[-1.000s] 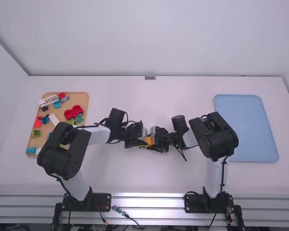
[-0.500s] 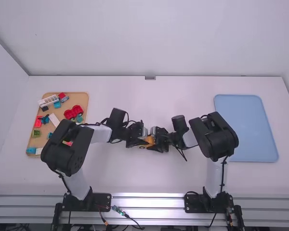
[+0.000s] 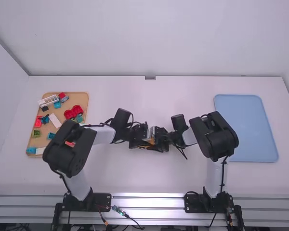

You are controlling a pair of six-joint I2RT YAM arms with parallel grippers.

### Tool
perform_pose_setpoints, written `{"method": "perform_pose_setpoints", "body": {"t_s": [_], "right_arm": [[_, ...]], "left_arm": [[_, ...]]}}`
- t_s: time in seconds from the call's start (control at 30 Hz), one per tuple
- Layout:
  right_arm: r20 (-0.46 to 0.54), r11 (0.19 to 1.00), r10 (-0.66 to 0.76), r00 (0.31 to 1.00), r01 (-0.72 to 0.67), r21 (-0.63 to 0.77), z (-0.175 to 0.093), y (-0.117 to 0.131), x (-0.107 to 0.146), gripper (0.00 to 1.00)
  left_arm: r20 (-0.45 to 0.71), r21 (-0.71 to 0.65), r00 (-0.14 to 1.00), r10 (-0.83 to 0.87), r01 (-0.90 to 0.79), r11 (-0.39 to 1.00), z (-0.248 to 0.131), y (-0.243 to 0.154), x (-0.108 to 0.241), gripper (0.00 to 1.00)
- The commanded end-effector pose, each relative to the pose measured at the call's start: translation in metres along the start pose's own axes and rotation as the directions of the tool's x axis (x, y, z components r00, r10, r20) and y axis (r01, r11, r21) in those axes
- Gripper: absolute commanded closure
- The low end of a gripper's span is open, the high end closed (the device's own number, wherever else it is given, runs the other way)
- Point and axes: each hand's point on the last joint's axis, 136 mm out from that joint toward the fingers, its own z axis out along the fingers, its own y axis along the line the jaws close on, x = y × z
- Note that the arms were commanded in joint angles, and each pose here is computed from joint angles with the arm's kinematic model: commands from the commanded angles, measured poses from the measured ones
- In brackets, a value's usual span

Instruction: Assemble lego blocks to make yellow taxi

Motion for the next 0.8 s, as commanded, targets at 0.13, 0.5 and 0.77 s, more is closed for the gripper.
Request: {"method": "perform_pose_setpoints", "body": {"t_s": [0.13,0.5,0.77], "right_arm": [[-0.019,1.0,0.023,1.0,-0.023,-0.006,0.003,0.003,0.007,0.91],[-0.046,1.0,0.026,0.999,-0.026,0.015,0.003,0.001,0.013,0.91],[-0.047,0.999,0.028,0.999,-0.028,0.015,0.003,0.001,0.013,0.91]], "left_arm": [[-0.183,-0.078,0.975,-0.126,0.113,0.991,0.005,0.001,0.042,0.98],[-0.181,-0.128,0.964,-0.194,0.172,0.977,-0.018,0.011,0.046,0.98],[-0.108,-0.13,0.985,-0.132,0.117,0.985,-0.028,0.014,0.012,0.98]]}}
